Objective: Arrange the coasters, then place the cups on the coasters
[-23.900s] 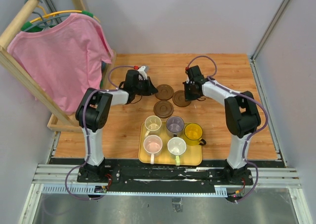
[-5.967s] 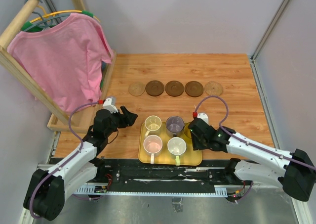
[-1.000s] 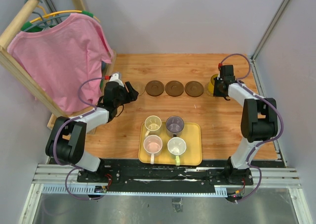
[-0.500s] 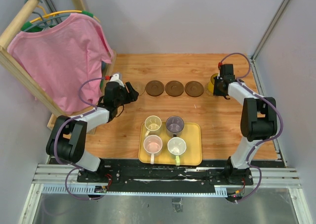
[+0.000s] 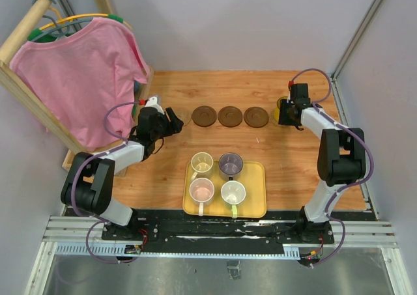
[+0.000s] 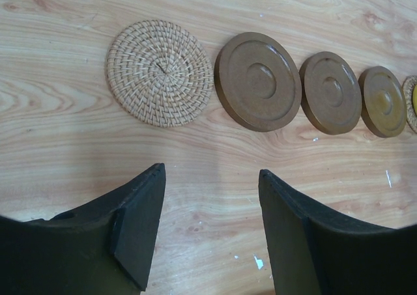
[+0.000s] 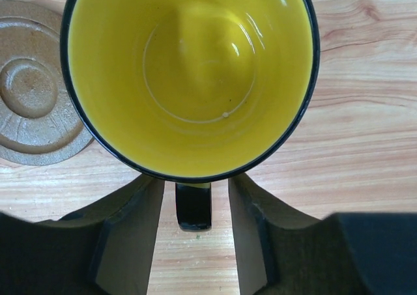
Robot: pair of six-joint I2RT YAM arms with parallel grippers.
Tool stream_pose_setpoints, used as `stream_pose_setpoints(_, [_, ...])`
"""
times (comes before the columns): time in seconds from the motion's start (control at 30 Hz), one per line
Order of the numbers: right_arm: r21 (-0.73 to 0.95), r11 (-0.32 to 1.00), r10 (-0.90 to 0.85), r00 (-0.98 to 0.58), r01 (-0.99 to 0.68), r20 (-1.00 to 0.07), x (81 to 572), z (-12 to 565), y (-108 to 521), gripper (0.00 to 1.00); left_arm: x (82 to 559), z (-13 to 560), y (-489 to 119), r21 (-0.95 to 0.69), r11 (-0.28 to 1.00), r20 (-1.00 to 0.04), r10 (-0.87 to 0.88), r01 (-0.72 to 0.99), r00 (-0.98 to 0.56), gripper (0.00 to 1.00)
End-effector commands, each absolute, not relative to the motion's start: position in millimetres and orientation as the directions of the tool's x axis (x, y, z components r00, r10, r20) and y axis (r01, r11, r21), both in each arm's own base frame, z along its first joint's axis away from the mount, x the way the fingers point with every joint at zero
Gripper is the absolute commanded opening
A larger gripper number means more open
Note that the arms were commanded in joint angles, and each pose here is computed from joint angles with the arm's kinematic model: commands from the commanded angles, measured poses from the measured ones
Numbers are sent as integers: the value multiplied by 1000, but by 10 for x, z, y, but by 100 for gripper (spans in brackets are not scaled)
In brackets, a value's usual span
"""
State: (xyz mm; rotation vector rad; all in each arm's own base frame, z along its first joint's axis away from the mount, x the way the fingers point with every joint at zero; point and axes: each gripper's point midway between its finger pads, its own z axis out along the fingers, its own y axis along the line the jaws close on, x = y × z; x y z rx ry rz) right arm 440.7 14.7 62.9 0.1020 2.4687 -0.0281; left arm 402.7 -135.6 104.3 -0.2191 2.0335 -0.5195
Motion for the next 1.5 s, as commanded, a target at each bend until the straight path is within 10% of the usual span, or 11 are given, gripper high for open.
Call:
stream_pose_setpoints(0.0, [20,994,95,-756,108,-648,4423,788,87,48,4135,1196,-1377,-463,882,-804,-377,87,-459,63])
stream_pose_setpoints(0.77, [188,960,-32,-745,-209,-666,2732,1509,1266,84,3832,1413,-1439,-446,880,-825,-334,162,-455,70])
stream_pose_setpoints(1.47, [280,877,-164,-790,-392,-591,2241,1254,1952,73,3417,1445,-1890,-467,826,-816,-265,315,-514,70])
